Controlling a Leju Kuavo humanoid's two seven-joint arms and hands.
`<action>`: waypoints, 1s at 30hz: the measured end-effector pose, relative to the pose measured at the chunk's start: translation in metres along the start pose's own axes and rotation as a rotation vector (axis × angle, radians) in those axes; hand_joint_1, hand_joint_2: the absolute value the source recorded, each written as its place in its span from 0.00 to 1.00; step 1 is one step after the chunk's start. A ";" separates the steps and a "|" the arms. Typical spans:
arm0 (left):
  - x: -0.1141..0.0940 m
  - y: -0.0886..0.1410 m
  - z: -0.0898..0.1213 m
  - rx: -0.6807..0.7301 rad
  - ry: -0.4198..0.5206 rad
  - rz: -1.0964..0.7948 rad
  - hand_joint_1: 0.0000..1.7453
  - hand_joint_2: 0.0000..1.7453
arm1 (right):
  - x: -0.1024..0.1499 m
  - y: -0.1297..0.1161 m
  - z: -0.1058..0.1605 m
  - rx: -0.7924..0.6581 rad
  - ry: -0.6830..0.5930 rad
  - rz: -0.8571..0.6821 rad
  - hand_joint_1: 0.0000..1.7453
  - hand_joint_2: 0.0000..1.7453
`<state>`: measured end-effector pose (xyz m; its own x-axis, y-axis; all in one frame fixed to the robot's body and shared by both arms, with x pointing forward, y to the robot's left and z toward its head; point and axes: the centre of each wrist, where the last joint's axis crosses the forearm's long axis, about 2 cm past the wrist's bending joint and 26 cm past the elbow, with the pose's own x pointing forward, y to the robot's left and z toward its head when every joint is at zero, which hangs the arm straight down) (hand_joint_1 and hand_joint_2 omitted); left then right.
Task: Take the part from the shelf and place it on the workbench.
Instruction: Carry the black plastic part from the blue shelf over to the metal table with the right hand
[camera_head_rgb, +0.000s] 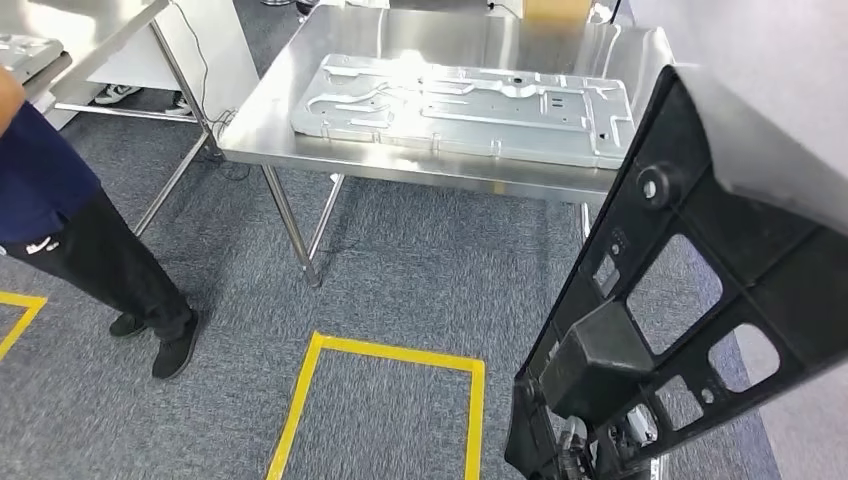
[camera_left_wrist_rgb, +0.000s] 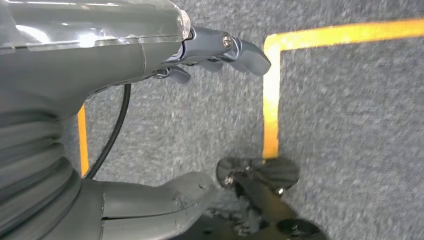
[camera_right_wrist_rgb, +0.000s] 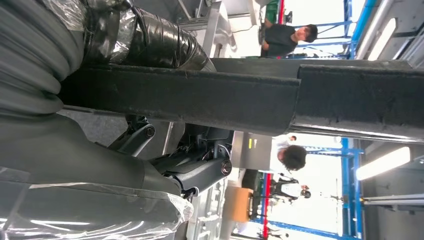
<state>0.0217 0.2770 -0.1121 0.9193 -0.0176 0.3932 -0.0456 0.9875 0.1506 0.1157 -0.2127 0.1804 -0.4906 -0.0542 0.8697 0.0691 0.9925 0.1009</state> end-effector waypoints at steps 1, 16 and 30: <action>0.000 0.000 0.000 0.001 0.002 -0.001 0.00 1.00 | 0.000 0.000 0.000 -0.001 0.003 0.004 1.00 1.00; 0.000 0.000 0.000 -0.002 0.014 -0.008 0.00 1.00 | 0.001 0.000 0.009 -0.018 0.084 0.084 1.00 1.00; -0.004 0.004 0.001 0.002 0.033 -0.020 0.00 1.00 | 0.001 0.003 0.014 -0.034 0.130 0.139 1.00 1.00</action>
<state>0.0174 0.2812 -0.1124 0.9325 -0.0320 0.3597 -0.0278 0.9867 0.1599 0.1033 -0.2087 0.1743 -0.3579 0.0672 0.9313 0.1590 0.9872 -0.0102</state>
